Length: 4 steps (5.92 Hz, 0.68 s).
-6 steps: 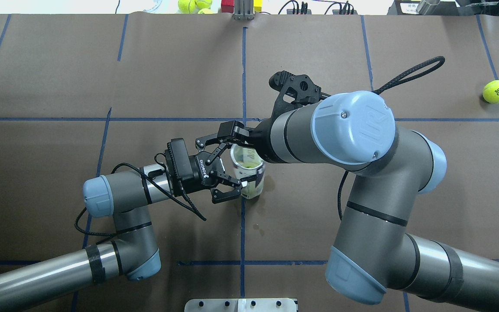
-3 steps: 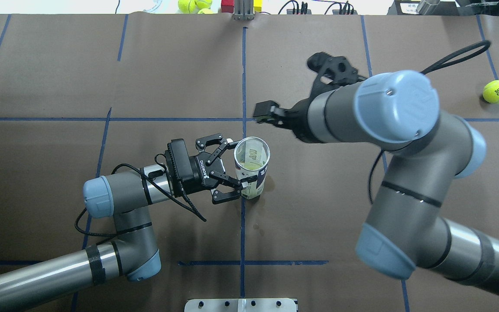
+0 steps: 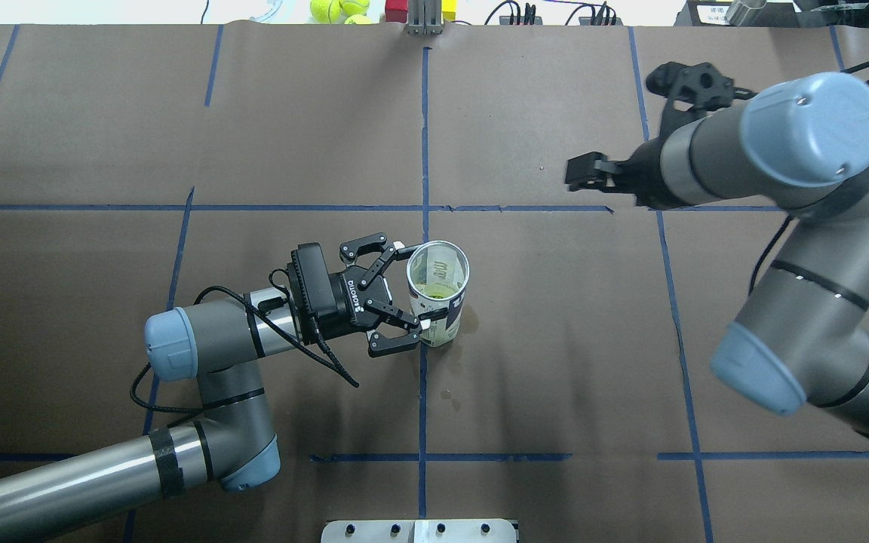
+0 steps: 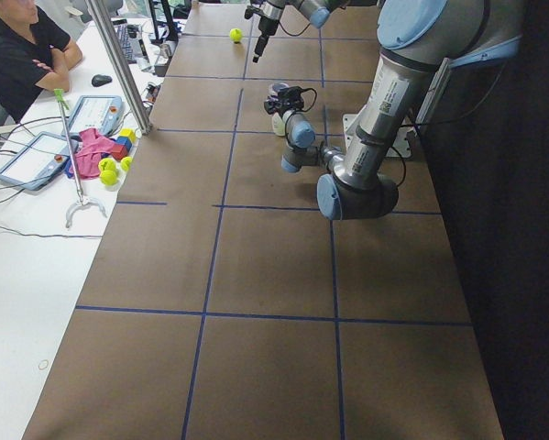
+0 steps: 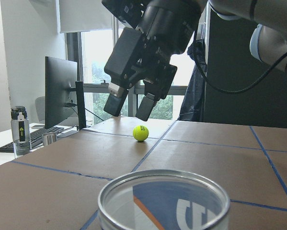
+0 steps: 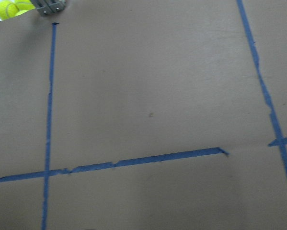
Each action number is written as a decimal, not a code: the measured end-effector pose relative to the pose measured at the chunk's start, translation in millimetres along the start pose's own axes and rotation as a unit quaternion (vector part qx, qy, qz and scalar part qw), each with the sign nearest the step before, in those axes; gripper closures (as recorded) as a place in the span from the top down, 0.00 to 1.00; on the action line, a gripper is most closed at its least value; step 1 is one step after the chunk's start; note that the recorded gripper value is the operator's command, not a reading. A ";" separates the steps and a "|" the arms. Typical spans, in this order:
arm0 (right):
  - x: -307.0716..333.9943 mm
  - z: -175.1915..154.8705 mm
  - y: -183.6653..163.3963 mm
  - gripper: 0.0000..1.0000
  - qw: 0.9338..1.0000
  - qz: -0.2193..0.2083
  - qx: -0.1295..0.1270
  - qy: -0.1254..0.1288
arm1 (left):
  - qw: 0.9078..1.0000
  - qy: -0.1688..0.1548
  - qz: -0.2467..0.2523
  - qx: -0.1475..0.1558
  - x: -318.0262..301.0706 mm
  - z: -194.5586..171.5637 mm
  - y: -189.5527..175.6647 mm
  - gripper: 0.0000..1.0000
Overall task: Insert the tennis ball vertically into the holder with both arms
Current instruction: 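Move the right gripper to the second tennis ball farther away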
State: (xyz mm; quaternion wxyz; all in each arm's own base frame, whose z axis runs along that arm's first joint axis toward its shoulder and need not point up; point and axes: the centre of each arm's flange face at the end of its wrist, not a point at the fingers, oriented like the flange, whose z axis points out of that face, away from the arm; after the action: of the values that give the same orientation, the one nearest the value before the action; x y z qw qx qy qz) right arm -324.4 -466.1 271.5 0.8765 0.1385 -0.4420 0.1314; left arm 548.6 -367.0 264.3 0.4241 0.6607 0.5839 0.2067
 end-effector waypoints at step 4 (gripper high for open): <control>128.9 54.2 -87.6 0.99 0.992 -0.071 -0.045 0.094 | 1.000 0.013 -0.008 0.000 19.2 3.3 4.4 0.99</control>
State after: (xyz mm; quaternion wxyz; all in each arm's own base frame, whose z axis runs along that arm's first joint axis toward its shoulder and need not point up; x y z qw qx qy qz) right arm -259.4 -552.9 395.9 0.9267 0.1169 -0.3520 0.0609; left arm 558.2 -349.7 261.8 0.4180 0.6530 0.5950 0.2116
